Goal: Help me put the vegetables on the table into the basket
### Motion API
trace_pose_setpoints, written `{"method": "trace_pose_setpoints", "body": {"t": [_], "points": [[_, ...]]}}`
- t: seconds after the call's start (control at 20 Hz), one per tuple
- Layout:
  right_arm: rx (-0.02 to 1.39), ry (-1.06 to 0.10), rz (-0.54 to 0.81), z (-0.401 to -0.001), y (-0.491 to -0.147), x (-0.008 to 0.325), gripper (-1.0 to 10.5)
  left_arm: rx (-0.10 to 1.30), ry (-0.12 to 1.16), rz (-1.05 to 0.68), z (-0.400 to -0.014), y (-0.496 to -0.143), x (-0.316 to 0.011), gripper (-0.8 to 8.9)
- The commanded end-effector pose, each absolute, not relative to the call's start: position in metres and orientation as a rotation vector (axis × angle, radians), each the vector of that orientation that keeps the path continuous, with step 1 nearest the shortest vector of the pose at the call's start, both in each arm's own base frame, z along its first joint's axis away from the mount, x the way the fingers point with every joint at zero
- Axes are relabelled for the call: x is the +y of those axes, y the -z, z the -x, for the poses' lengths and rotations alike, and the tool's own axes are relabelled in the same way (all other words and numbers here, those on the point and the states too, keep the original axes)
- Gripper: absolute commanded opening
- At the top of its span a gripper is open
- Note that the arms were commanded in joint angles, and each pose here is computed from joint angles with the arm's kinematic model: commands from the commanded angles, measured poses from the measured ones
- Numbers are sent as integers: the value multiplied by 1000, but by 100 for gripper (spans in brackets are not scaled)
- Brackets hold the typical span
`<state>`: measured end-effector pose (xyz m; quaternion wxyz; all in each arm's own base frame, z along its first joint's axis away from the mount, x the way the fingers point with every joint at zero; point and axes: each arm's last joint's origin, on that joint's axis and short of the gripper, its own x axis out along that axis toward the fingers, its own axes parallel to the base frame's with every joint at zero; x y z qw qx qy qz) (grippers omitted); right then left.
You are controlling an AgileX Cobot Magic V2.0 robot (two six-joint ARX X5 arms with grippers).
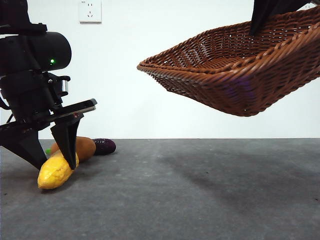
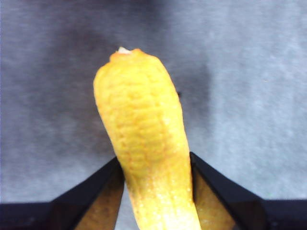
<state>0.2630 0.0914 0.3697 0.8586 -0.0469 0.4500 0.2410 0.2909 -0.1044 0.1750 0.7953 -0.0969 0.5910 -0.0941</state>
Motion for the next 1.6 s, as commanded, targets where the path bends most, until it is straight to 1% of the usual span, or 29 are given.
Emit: {"method": "trace_pose_setpoints", "body": {"t": [0.05, 0.15, 0.25, 0.35, 0.5, 0.6, 0.7, 0.8, 0.95, 1.1, 1.2, 1.25, 1.4, 1.6], "points": [[937, -516, 98, -261, -371, 91, -10, 1271, 244, 161, -290, -175, -105, -8], [944, -515, 97, -261, -370, 91, -11, 1246, 280, 120, -286, -184, -104, -8], [960, -512, 93, -260, -367, 91, -11, 1184, 324, 81, -279, -203, -101, -8], [983, -507, 88, -261, -359, 91, -11, 1101, 360, 65, -268, -227, -98, -8], [1035, -485, 52, -263, -333, 92, -11, 956, 490, 67, -240, -270, -96, -8], [1051, -501, -7, -266, -314, 94, -11, 871, 548, 44, -215, -294, -98, -8], [1052, -549, -100, -268, -300, 97, -11, 810, 612, 25, -190, -311, -102, -8], [1050, -562, -152, -268, -290, 101, -11, 772, 666, -6, -169, -321, -108, -8], [1061, -588, -159, -263, -281, 114, -11, 739, 707, -85, -152, -324, -127, -8], [1048, -631, -173, -258, -276, 133, -11, 738, 799, -133, -149, -316, -155, -8], [1043, -655, -162, -253, -277, 145, -11, 763, 861, -172, -149, -305, -179, -8], [1040, -656, -157, -251, -277, 149, -11, 779, 873, -196, -149, -298, -189, -8], [1046, -654, -164, -249, -277, 153, -11, 853, 869, -248, -154, -273, -215, -8], [1066, -649, -160, -248, -276, 152, -11, 914, 883, -250, -160, -245, -243, -8]]}}
